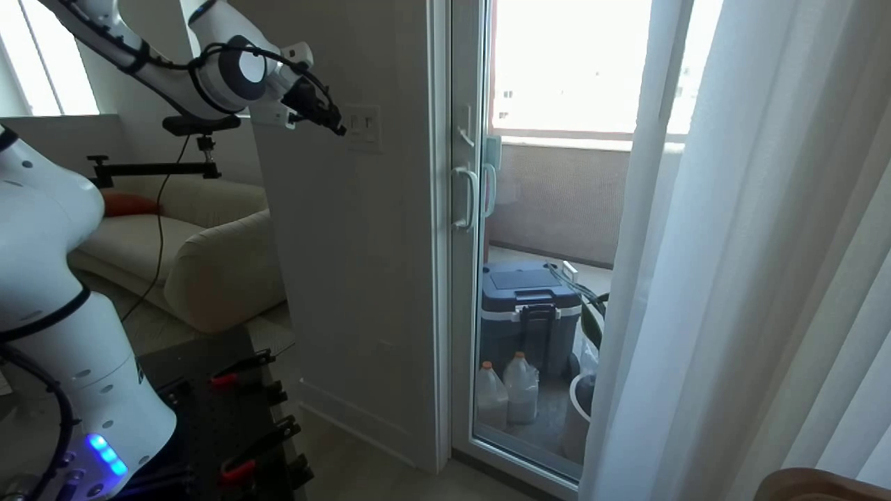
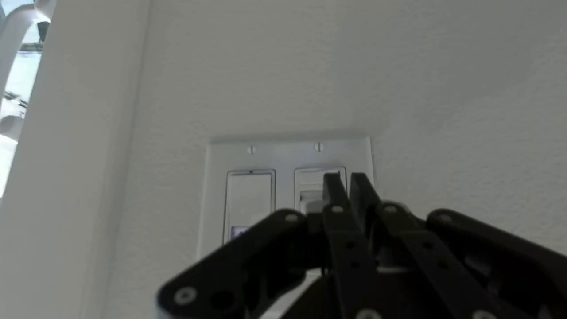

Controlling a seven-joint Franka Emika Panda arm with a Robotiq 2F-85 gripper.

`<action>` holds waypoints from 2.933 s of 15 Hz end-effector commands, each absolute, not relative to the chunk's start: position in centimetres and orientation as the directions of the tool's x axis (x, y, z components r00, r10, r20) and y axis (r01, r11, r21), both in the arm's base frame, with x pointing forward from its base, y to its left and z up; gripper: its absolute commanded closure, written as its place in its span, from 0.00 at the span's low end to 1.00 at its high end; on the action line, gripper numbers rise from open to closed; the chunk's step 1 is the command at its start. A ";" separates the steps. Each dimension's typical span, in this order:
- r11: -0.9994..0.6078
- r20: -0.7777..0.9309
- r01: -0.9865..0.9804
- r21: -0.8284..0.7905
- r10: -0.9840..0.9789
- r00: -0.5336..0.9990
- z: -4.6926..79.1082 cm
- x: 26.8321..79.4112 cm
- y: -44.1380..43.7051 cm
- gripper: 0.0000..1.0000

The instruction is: Turn on the left light switch

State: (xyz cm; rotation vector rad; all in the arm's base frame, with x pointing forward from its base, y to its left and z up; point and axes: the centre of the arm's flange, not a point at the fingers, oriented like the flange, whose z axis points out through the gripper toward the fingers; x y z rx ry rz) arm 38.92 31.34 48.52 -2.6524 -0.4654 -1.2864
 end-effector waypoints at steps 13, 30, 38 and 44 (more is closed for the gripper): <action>-0.953 0.804 0.303 0.026 0.200 0.560 47.7 42.6 34.1 1.00; -0.969 0.813 0.244 0.045 0.177 0.555 48.2 42.9 33.6 1.00; -0.963 0.746 0.253 0.087 0.231 0.625 49.7 43.1 32.1 1.00; -0.959 0.650 0.260 0.114 0.269 0.711 52.1 44.8 27.9 1.00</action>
